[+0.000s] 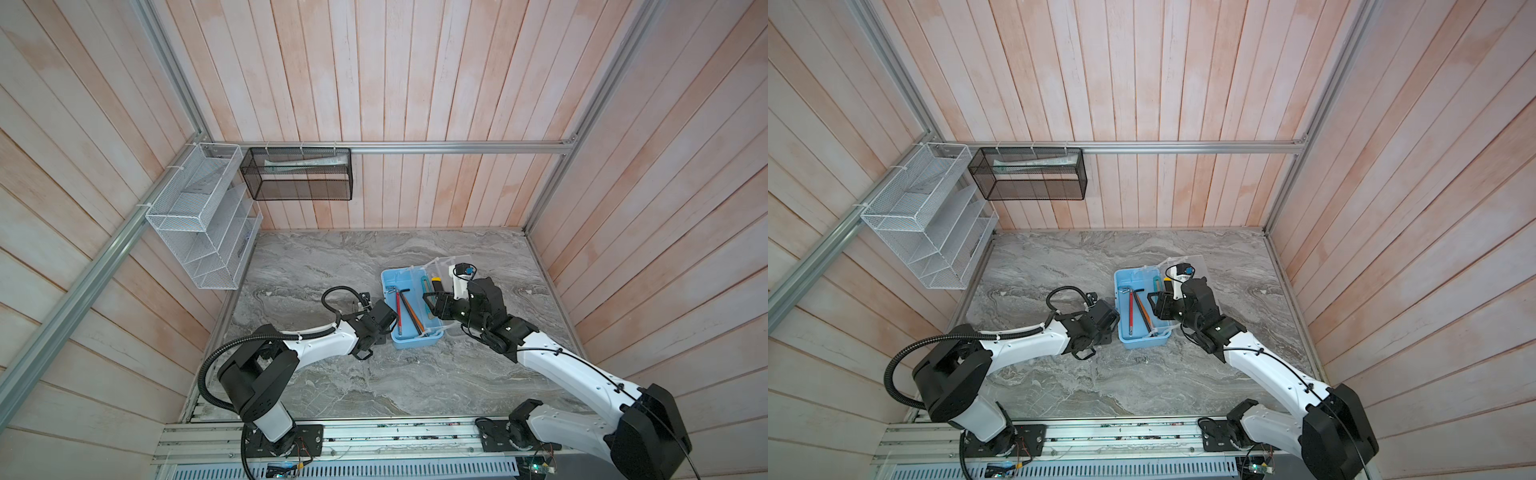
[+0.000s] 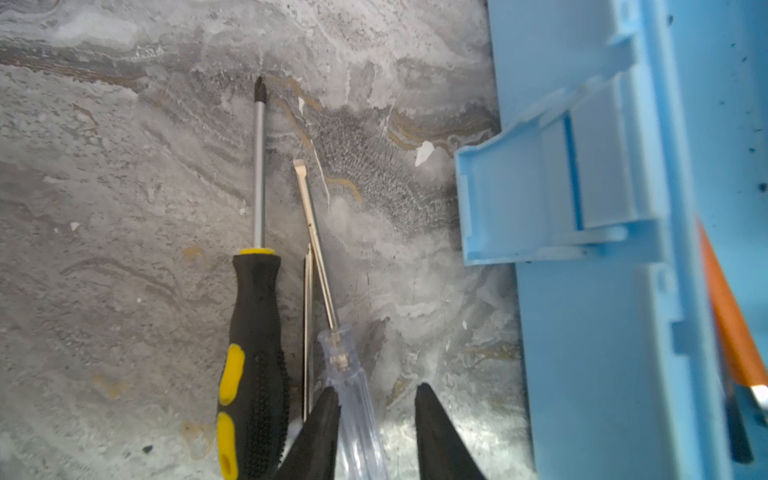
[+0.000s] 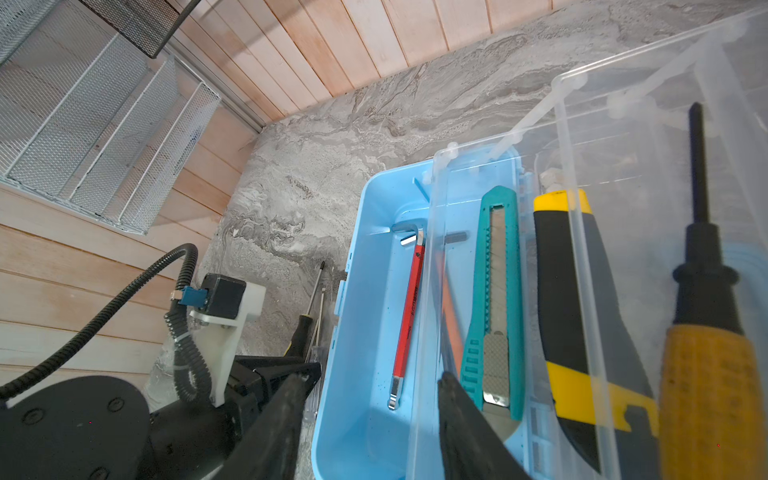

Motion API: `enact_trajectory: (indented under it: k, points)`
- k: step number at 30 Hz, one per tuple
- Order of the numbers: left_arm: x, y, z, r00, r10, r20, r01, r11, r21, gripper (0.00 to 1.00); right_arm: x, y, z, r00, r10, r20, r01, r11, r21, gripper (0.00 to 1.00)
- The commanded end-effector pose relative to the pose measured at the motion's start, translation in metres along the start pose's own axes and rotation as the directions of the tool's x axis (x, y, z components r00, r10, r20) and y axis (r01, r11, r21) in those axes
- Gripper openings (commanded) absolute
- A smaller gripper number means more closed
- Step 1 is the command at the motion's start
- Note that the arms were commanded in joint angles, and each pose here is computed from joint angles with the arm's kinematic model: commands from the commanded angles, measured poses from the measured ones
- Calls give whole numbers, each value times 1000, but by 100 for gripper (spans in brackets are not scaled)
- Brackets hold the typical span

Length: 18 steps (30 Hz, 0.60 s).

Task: Pack the tool kit
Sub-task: 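Move the left gripper back over the clear-handled screwdriver, then lower the left gripper and grasp the clear-handled screwdriver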

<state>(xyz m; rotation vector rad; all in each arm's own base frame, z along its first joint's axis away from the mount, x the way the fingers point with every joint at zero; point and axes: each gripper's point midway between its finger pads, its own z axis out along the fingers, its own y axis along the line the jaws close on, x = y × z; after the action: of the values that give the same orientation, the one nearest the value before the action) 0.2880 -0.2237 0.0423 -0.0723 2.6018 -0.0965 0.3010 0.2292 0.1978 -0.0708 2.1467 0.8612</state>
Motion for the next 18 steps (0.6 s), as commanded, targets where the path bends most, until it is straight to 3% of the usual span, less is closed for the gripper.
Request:
enact_trajectory:
  k: [1,18]
  points:
    - [5,8,6,1000,-21,-20,21,999,-33,33,1,-6,4,1000,3,7,-3,1000,12,52]
    - [11,8,20,999,-7,-49,4,998,-56,26,11,-22,12,999,36,-22,-35,999,17,52]
